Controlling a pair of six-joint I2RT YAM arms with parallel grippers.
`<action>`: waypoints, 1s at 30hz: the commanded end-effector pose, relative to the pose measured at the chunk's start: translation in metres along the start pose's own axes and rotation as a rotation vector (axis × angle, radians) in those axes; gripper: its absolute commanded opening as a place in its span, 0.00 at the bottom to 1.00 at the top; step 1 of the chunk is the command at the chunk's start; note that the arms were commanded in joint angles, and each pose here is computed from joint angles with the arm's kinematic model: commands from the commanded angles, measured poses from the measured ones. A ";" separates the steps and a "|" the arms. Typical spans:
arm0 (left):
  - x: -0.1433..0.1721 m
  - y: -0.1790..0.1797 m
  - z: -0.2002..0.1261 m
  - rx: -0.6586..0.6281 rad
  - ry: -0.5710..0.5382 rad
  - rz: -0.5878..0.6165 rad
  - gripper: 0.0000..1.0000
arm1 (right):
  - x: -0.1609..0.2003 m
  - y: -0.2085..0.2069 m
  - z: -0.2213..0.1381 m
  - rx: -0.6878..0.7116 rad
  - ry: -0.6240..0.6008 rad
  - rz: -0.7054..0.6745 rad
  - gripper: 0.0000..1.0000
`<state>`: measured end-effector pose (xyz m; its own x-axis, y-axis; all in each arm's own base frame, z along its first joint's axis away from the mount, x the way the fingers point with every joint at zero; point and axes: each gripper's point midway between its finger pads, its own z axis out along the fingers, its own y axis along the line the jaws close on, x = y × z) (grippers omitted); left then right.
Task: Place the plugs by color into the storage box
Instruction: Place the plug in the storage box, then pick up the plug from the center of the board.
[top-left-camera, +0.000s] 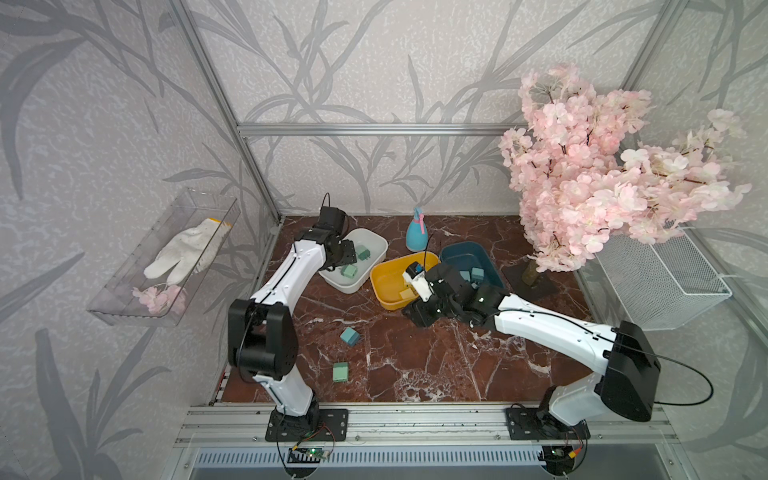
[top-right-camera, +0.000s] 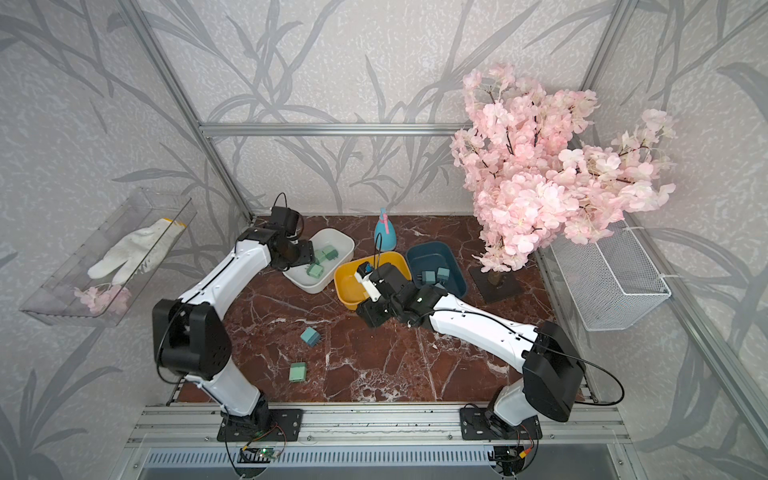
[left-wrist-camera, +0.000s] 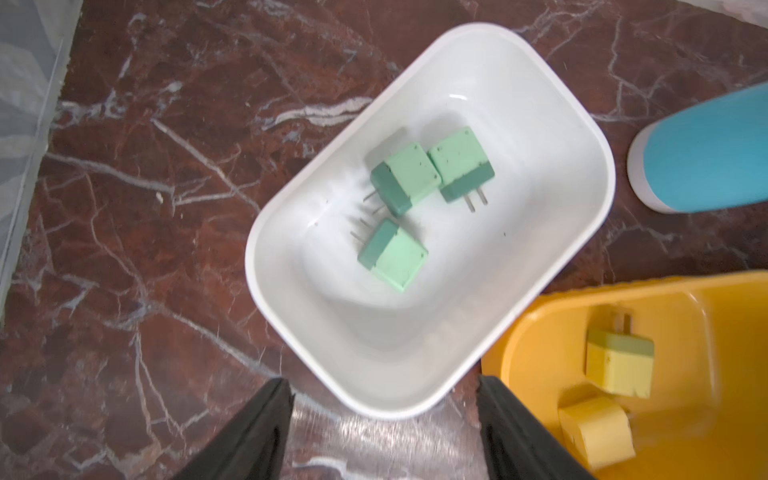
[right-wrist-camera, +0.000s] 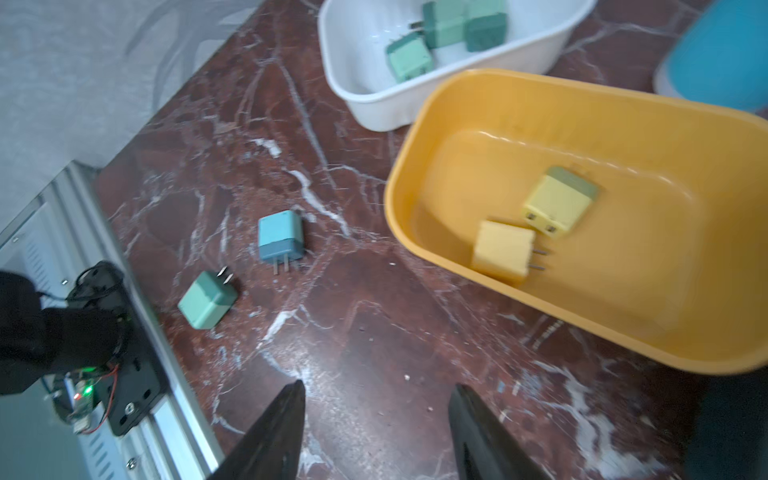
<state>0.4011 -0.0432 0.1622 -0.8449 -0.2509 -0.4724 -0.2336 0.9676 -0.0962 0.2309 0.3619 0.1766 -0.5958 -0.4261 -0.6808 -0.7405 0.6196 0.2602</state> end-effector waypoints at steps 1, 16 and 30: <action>0.045 0.010 -0.003 0.016 0.082 -0.013 0.74 | -0.005 0.057 -0.002 -0.163 -0.067 -0.170 0.59; 0.079 0.106 -0.039 -0.110 -0.052 -0.158 0.79 | 0.041 0.171 0.076 -0.368 0.077 -0.573 0.60; 0.076 0.112 -0.030 0.007 -0.013 -0.323 0.79 | -0.001 0.103 0.141 0.042 0.034 -0.394 0.60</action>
<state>0.2938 0.0468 0.1413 -0.7350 -0.5188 -0.4365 -0.4806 0.8528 -0.2044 0.1716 0.5203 0.1045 -0.2048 -0.7023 -0.6818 -0.9491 0.3127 -0.0371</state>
